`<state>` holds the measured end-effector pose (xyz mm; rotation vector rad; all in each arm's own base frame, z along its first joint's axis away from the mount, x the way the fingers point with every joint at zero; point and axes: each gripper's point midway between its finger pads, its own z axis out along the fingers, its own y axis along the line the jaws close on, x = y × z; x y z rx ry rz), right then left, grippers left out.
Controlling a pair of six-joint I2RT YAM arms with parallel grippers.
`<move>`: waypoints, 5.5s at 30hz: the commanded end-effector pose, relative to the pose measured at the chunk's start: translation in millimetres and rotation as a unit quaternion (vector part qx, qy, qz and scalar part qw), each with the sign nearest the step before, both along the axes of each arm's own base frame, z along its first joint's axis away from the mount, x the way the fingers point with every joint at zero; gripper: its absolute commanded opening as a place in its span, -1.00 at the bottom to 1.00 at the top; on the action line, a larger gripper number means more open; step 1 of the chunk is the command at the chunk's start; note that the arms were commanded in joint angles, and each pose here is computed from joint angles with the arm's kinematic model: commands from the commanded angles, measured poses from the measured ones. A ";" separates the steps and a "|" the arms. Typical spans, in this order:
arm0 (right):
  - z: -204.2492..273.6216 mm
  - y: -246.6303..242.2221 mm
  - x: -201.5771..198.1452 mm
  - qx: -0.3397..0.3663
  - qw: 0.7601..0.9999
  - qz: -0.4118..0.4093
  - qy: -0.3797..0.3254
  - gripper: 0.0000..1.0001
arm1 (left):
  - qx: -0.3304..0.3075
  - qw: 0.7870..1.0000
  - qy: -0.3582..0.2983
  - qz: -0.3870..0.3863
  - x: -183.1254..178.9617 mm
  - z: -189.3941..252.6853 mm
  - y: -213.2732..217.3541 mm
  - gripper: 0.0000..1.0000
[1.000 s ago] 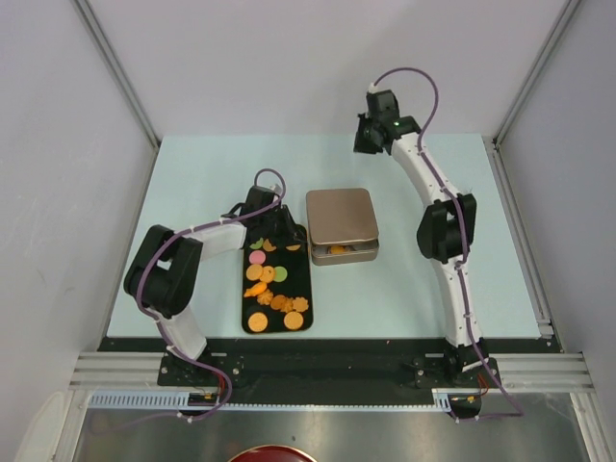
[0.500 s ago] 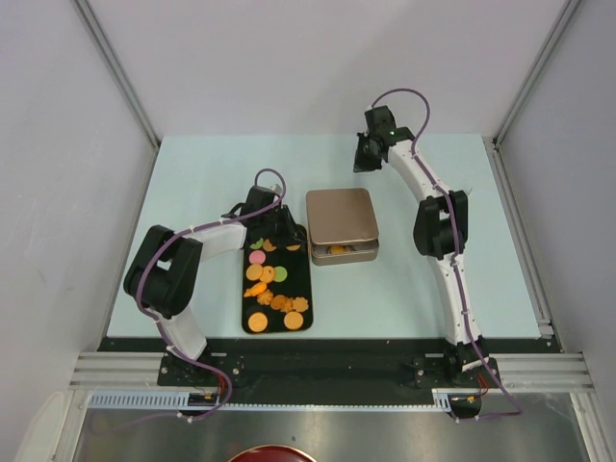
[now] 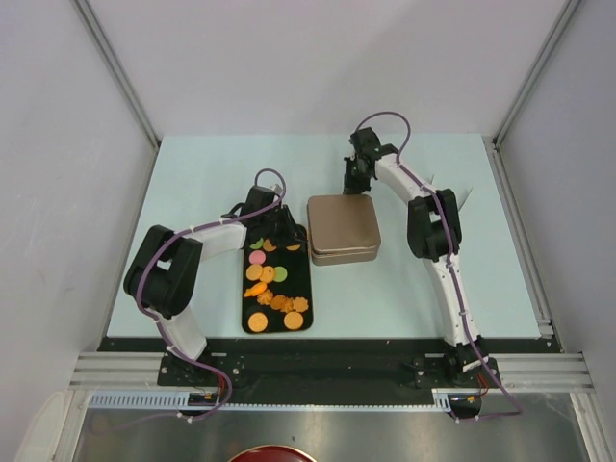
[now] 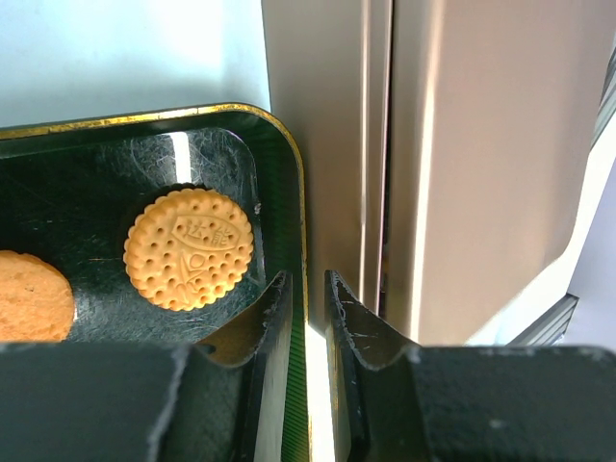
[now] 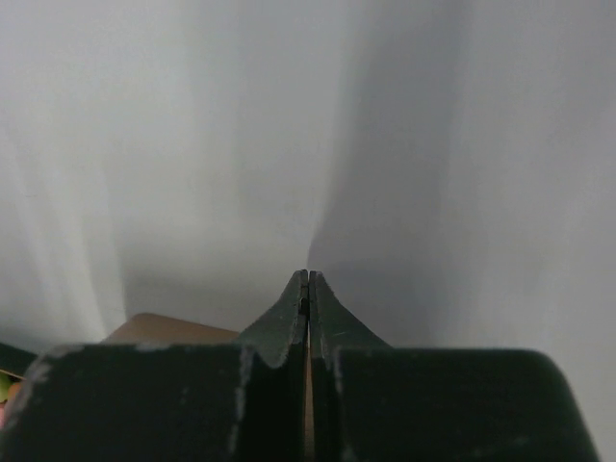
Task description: Pack the cookies
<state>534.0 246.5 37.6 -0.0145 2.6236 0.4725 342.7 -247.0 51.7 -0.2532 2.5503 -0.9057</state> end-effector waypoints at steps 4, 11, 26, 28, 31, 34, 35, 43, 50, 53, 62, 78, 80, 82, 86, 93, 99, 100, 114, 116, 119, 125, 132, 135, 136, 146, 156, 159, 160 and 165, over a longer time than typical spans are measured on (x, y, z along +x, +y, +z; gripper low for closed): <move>29.5 -0.3 -19.5 0.013 1.000 0.013 -0.023 -1.00 | -0.014 1.000 -0.017 -0.004 5.4 11.7 -8.2 -0.52; 42.0 -4.4 -24.4 0.014 0.999 0.012 -0.035 -1.00 | -0.017 1.000 -0.018 -0.004 6.6 11.9 -10.5 -0.52; 159.1 -94.2 13.0 0.005 0.978 -0.150 -0.147 -1.00 | -0.005 1.000 -0.022 -0.006 8.1 13.7 -7.9 -0.52; 155.0 -118.1 -9.2 -0.033 0.976 -0.170 -0.133 -1.00 | -0.002 1.000 -0.022 -0.002 9.6 13.0 -6.3 -0.52; 129.7 -138.0 -50.5 -0.065 0.977 -0.177 -0.102 -1.00 | 0.002 1.000 -0.020 0.000 10.9 11.1 -5.1 -0.52; 99.7 -140.9 -87.5 -0.076 0.980 -0.169 -0.075 -1.00 | 0.005 1.000 -0.021 0.002 12.9 11.3 -4.9 -0.52; 93.1 -138.3 -94.3 -0.083 0.981 -0.163 -0.068 -1.00 | 0.007 1.000 -0.021 0.003 13.7 10.4 -4.4 -0.52; 55.1 -109.9 -114.6 -0.111 0.985 -0.124 -0.033 -1.00 | 0.017 1.000 -0.021 0.007 16.1 9.4 -2.0 -0.52; 33.1 -105.0 -122.0 -0.112 0.987 -0.112 -0.008 -1.00 | 0.019 1.000 -0.015 0.009 17.1 2.8 -2.4 -0.53; 26.1 -99.9 -127.4 -0.115 0.988 -0.102 0.000 -1.00 | 0.016 1.000 -0.015 0.005 17.2 2.2 -4.0 -0.53; 17.9 -78.0 -133.9 -0.109 0.991 -0.080 0.005 -1.00 | 0.010 1.000 -0.010 -0.003 14.3 1.2 -9.9 -0.53; 22.2 -74.3 -140.0 -0.119 0.990 -0.071 0.001 -1.00 | 0.026 0.999 -0.020 0.006 15.5 7.4 -2.5 -0.48; 24.0 -73.7 -139.6 -0.118 0.990 -0.071 -0.001 -1.00 | 0.035 0.999 -0.020 0.014 15.6 9.4 3.3 -0.39; 23.7 -75.6 -140.4 -0.120 0.990 -0.071 0.001 -1.00 | 0.054 0.998 -0.022 0.032 17.9 10.6 13.3 -0.25; 25.4 -78.2 -139.9 -0.121 0.990 -0.073 0.000 -1.00 | 0.074 0.995 -0.038 0.062 25.7 20.5 29.1 0.14; 24.0 -79.0 -139.8 -0.120 0.990 -0.071 0.002 -1.00 | 0.063 0.990 -0.089 0.086 43.1 59.5 36.3 0.39; 22.8 -78.2 -139.1 -0.117 0.991 -0.069 0.004 -1.00 | 0.020 0.988 -0.136 0.068 55.2 88.6 21.0 0.41; 22.0 -78.8 -138.7 -0.117 0.991 -0.070 0.004 -1.00 | 0.010 0.988 -0.139 0.062 56.7 90.3 17.1 0.40; 12.0 -72.2 -136.9 -0.102 0.993 -0.064 0.014 -1.00 | -0.063 0.993 -0.086 -0.058 48.4 46.1 -34.3 0.39; 11.5 -71.0 -137.1 -0.099 0.993 -0.063 0.015 -1.00 | -0.058 0.994 -0.076 -0.061 46.4 37.5 -34.0 0.39; 11.7 -70.2 -135.9 -0.095 0.993 -0.062 0.015 -1.00 | -0.055 0.994 -0.065 -0.068 43.0 27.3 -34.4 0.34; 10.3 -72.0 -136.9 -0.093 0.993 -0.064 0.020 -1.00 | -0.057 0.993 -0.042 -0.090 33.8 10.9 -41.3 -0.06; 9.6 -75.8 -137.3 -0.097 0.993 -0.065 0.022 -1.00 | -0.050 0.994 -0.023 -0.094 29.3 -7.8 -39.8 -0.46; 8.1 -77.2 -137.8 -0.098 0.993 -0.065 0.025 -1.00 | -0.039 0.995 -0.010 -0.093 26.7 -18.5 -37.5 -0.47; 8.1 -77.0 -137.9 -0.098 0.993 -0.064 0.026 -1.00 | -0.036 0.995 -0.010 -0.094 25.9 -20.4 -37.8 -0.47; 18.8 -104.3 -130.4 -0.092 0.990 -0.100 0.025 -0.46 | -0.027 0.995 -0.013 -0.094 25.9 -22.2 -38.3 -0.24; 57.2 -156.4 -111.2 -0.065 0.980 -0.189 -0.017 -0.28 | -0.021 0.995 0.001 -0.092 21.1 -25.7 -35.5 -0.23; 67.2 -139.6 -111.9 -0.008 0.984 -0.177 -0.030 -0.23 | -0.022 0.996 0.002 -0.091 21.0 -25.6 -35.6 -0.22; 70.9 -133.2 -111.5 0.014 0.985 -0.170 -0.034 -0.02 | -0.022 0.996 0.000 -0.092 21.4 -24.8 -35.8 -0.22; 71.4 -103.7 -117.4 0.103 0.986 -0.128 -0.021 0.64 | -0.023 0.996 -0.003 -0.091 21.9 -22.6 -35.8 -0.22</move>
